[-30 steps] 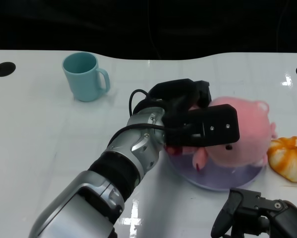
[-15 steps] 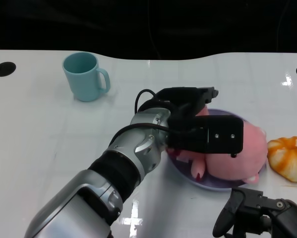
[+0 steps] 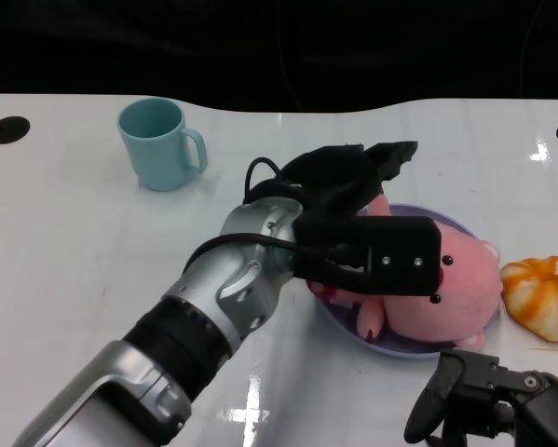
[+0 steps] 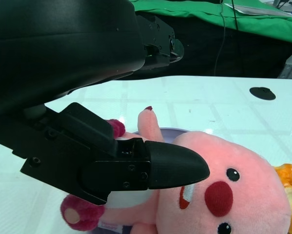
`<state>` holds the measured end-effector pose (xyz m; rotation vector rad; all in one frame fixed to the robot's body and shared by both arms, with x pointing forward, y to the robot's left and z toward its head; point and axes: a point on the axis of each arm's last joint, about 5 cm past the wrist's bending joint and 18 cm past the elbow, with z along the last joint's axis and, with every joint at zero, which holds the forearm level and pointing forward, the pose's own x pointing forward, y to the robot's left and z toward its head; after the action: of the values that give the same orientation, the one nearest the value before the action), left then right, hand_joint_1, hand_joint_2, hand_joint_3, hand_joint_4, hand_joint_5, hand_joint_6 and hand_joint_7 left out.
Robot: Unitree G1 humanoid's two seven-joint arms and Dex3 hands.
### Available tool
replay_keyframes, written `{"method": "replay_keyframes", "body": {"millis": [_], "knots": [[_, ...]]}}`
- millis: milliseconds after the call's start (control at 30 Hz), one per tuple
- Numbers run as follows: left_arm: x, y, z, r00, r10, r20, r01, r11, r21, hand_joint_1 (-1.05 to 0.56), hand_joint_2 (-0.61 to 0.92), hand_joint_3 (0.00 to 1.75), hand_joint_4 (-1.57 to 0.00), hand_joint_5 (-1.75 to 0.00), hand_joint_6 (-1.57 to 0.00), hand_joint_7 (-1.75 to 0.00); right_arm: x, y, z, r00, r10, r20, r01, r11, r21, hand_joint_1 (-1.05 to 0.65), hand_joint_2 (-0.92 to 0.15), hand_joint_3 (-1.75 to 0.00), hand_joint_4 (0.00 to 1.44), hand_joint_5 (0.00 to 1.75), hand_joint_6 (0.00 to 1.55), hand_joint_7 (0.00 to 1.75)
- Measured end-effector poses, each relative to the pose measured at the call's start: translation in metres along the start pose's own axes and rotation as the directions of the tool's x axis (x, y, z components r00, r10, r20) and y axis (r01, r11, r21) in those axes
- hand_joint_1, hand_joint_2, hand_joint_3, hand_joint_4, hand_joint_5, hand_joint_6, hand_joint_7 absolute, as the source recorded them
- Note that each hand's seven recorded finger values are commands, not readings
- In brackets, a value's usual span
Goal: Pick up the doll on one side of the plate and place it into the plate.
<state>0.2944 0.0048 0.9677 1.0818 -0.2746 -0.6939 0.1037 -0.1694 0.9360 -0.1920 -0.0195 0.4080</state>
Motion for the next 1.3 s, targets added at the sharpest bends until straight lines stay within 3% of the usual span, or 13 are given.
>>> {"method": "replay_keyframes", "body": {"millis": [433,467,500,600,700,933,1300], "knots": [[-0.055,0.022,-0.017,0.992,0.079,0.094,-0.061,0.981,-0.187,-0.86,0.92,0.49,-0.2,-0.17,-0.19,-0.1,0.0,-0.001,0.0,1.0,0.002,-0.001,-0.002,1.0,-0.004,-0.2,-0.54,-1.08,0.66,1.71,0.61,1.36],[-0.06,0.023,-0.019,0.991,0.089,0.102,-0.065,0.975,-0.214,-0.84,0.92,0.47,-0.21,-0.23,-0.22,-0.11,0.0,-0.001,0.0,1.0,0.003,-0.001,-0.003,1.0,-0.004,-0.2,-0.54,-1.09,0.66,1.71,0.61,1.36],[-0.065,0.023,-0.02,0.989,0.102,0.108,-0.074,0.968,-0.242,-0.82,0.92,0.46,-0.16,-0.41,-0.25,-0.11,0.0,-0.001,0.0,1.0,0.002,0.0,-0.002,1.0,-0.004,-0.2,-0.54,-1.09,0.66,1.71,0.61,1.36],[-0.077,0.022,-0.026,0.984,0.133,0.115,-0.091,0.945,-0.313,-0.77,0.92,0.42,-0.11,-0.7,-0.32,-0.12,0.0,-0.001,0.0,1.0,0.003,-0.001,-0.003,1.0,-0.004,-0.2,-0.54,-1.09,0.67,1.71,0.61,1.36],[-0.09,0.022,-0.031,0.977,0.182,0.115,-0.126,0.915,-0.384,-0.72,0.92,0.37,-0.12,-0.79,-0.37,-0.13,0.0,-0.001,0.0,1.0,0.004,0.0,-0.004,1.0,-0.005,-0.2,-0.53,-1.09,0.67,1.7,0.61,1.36],[-0.118,0.012,-0.043,0.962,0.252,0.102,-0.162,0.833,-0.528,-0.5,0.92,0.18,-0.18,-0.95,-0.46,-0.16,0.001,-0.001,-0.001,1.0,0.005,0.002,-0.005,1.0,-0.005,-0.2,-0.53,-1.1,0.67,1.7,0.62,1.36],[-0.159,0.002,-0.057,0.948,0.307,0.08,-0.168,0.699,-0.695,-0.41,0.92,0.19,-0.28,-1.05,-0.57,-0.22,0.003,-0.002,-0.001,1.0,0.007,0.003,-0.006,1.0,-0.005,-0.2,-0.54,-1.08,0.67,1.7,0.62,1.36]]}}
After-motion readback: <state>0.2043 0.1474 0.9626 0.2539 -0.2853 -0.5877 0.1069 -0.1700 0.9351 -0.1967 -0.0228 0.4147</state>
